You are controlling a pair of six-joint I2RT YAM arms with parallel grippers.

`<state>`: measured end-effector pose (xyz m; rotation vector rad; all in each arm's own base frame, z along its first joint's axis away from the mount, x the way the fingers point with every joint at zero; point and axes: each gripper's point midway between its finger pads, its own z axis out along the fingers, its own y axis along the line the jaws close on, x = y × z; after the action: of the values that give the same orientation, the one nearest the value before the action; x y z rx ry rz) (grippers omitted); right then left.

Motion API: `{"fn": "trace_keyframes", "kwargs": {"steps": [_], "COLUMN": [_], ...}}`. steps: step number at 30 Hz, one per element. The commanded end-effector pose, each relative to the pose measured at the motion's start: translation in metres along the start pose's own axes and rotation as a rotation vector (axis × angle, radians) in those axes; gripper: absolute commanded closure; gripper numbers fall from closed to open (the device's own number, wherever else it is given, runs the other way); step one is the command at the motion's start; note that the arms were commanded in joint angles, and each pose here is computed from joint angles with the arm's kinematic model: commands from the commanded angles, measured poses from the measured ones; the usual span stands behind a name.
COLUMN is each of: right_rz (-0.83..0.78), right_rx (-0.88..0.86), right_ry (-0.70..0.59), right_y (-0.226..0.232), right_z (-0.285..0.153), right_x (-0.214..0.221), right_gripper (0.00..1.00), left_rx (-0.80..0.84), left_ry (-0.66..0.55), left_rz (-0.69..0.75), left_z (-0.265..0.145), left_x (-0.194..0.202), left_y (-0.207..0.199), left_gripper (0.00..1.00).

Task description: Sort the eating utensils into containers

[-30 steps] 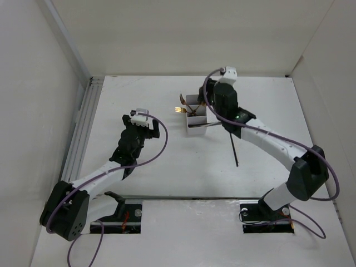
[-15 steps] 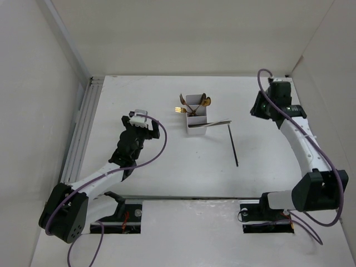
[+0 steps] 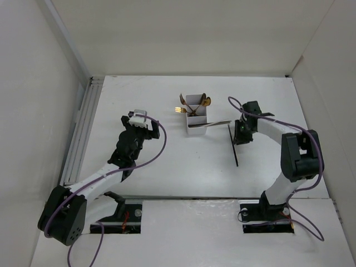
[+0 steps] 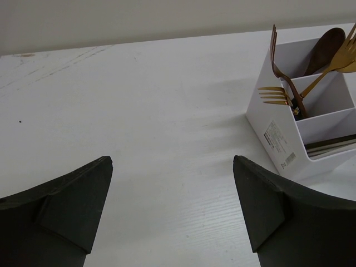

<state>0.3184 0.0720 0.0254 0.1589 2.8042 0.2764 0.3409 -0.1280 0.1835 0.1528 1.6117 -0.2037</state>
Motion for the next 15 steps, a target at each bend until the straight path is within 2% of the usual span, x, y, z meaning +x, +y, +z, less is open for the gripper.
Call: {"fn": "trace_keyframes", "kwargs": {"steps": [1, 9, 13, 15], "right_rz": [-0.064, -0.045, -0.044, -0.043], "right_rx": [-0.010, 0.064, 0.081, 0.093], "right_ry": [-0.096, -0.098, -0.113, -0.116], "right_y": [0.016, 0.014, 0.012, 0.010], "right_z": [-0.003, 0.009, 0.007, 0.006], "right_x": [-0.031, -0.025, -0.030, -0.031], "right_gripper": [0.71, 0.71, 0.76, 0.81], "left_rx": [0.015, 0.006, 0.006, 0.006], "left_ry": [-0.051, -0.051, -0.051, -0.051], "left_rz": [-0.026, -0.026, -0.026, -0.026], "left_z": [-0.003, -0.003, -0.003, -0.003], "left_x": [-0.014, -0.015, -0.015, -0.015], "left_y": [-0.004, -0.002, -0.002, -0.002], "left_gripper": [0.12, 0.12, 0.12, 0.12]}}
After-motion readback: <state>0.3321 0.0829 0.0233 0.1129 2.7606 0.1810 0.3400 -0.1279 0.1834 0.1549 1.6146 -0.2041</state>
